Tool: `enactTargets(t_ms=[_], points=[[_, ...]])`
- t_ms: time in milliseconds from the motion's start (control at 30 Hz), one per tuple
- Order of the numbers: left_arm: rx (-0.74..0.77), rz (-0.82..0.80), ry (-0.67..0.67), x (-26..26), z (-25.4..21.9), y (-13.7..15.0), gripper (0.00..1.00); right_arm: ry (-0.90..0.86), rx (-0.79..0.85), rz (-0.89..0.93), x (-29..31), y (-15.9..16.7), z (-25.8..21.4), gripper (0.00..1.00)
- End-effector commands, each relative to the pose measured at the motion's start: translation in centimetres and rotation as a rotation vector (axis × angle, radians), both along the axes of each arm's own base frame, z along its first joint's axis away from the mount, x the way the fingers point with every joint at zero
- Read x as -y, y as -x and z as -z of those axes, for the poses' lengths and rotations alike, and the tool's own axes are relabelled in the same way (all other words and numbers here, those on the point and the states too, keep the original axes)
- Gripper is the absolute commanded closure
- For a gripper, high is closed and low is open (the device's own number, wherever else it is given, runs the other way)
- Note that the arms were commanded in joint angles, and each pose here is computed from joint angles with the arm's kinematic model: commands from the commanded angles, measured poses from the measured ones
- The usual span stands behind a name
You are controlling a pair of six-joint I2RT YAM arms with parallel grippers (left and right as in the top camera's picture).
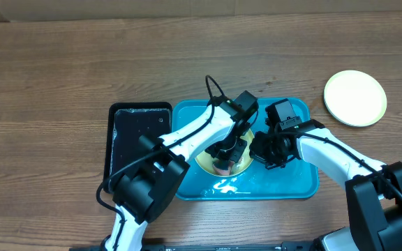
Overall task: Clean dirty plates on tray and stack at the side
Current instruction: 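Scrub the yellow plate's stain with the sponge in the left gripper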
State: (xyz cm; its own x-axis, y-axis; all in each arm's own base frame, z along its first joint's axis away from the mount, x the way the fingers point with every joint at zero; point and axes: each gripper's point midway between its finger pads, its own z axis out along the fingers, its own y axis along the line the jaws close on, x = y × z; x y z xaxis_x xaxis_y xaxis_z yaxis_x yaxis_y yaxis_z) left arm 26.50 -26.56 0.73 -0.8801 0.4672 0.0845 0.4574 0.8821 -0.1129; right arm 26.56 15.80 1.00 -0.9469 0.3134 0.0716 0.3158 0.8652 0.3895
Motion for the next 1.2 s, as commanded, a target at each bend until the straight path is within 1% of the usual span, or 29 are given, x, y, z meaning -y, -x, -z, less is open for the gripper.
enactTargets(t_ms=[0, 300, 433, 567, 633, 700, 900, 967, 1167], points=[[0.035, -0.079, -0.209, -5.5, 2.7, -0.4, 0.96, -0.005, 0.018, -0.001, -0.1, -0.6, -0.3, 0.96], [0.231, -0.371, -0.452, -13.1, 1.6, -5.3, 0.96, -0.001, 0.008, -0.001, 0.0, -0.4, -0.3, 0.96], [0.276, -0.406, -0.514, -15.0, 1.1, -6.2, 0.96, -0.001, 0.008, -0.001, 0.0, -0.4, -0.3, 0.96], [0.312, -0.407, -0.528, -15.3, 0.9, -6.9, 0.96, -0.001, 0.009, -0.004, 0.0, -0.4, -0.3, 0.96], [0.313, -0.413, -0.509, -14.9, 0.9, -7.1, 0.96, 0.0, 0.012, -0.011, 0.0, -0.4, -0.3, 0.96], [0.297, -0.414, -0.456, -13.8, 1.0, -7.3, 0.96, 0.0, 0.012, -0.011, 0.0, -0.4, -0.3, 0.96], [0.258, -0.382, -0.202, -7.8, 0.7, -8.6, 0.96, 0.0, 0.012, -0.011, -0.1, -0.4, -0.3, 0.96], [0.262, -0.386, -0.143, -6.3, 0.6, -9.0, 0.96, -0.004, 0.011, -0.012, -0.1, -0.4, -0.3, 0.96], [0.225, -0.387, -0.037, -3.5, 0.7, -8.6, 0.96, -0.002, -0.004, -0.013, 0.0, 0.0, -0.2, 0.96]])
